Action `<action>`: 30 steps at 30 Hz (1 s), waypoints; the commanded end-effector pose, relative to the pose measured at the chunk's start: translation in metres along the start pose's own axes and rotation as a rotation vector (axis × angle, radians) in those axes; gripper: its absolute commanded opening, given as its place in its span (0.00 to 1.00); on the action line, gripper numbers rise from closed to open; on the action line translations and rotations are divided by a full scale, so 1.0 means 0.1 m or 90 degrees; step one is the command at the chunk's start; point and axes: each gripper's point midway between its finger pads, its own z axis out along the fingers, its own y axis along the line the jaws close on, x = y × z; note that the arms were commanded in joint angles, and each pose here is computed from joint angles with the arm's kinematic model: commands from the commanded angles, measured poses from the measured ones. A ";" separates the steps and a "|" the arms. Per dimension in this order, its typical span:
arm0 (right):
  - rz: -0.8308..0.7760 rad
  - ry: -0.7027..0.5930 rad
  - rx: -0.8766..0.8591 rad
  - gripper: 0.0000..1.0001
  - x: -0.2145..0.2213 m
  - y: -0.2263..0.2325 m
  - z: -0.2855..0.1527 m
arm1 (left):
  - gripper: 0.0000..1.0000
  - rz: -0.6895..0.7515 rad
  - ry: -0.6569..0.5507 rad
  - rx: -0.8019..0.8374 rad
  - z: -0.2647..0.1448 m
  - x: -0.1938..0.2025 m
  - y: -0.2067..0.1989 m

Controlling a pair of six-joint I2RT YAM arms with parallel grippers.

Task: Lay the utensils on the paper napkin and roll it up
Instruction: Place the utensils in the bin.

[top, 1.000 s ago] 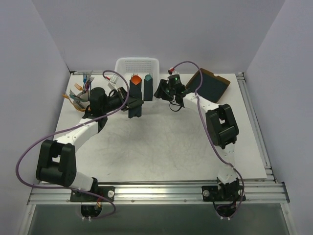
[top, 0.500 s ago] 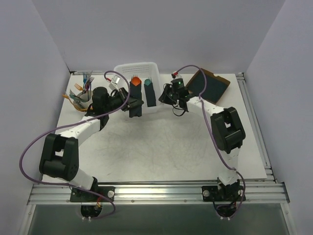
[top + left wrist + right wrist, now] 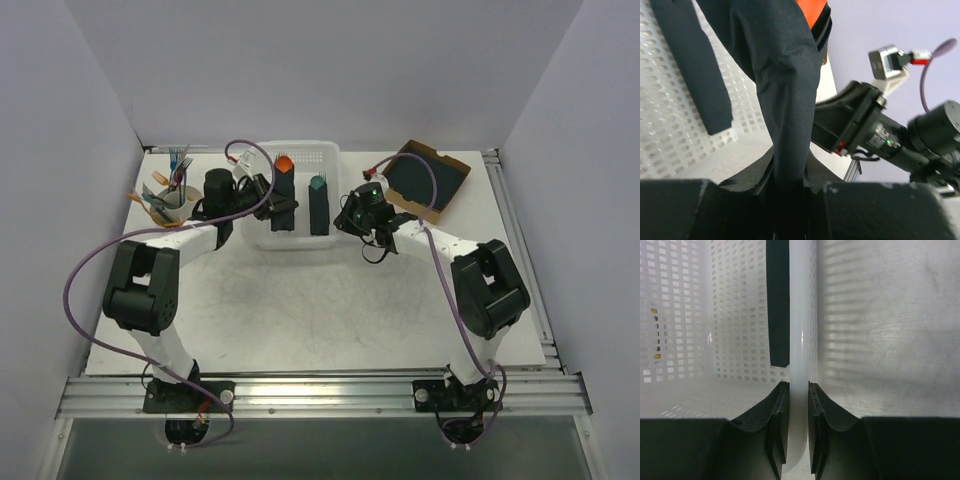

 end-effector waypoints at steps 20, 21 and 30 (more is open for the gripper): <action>0.069 -0.056 -0.016 0.15 0.20 0.11 -0.47 | 0.02 0.059 0.054 -0.129 0.51 0.16 0.41; 0.070 -0.056 -0.019 0.15 0.21 0.11 -0.46 | 0.02 0.057 0.058 -0.137 0.54 0.18 0.48; 0.073 -0.050 -0.018 0.14 0.27 0.07 -0.43 | 0.03 0.055 0.070 -0.168 0.75 0.25 0.79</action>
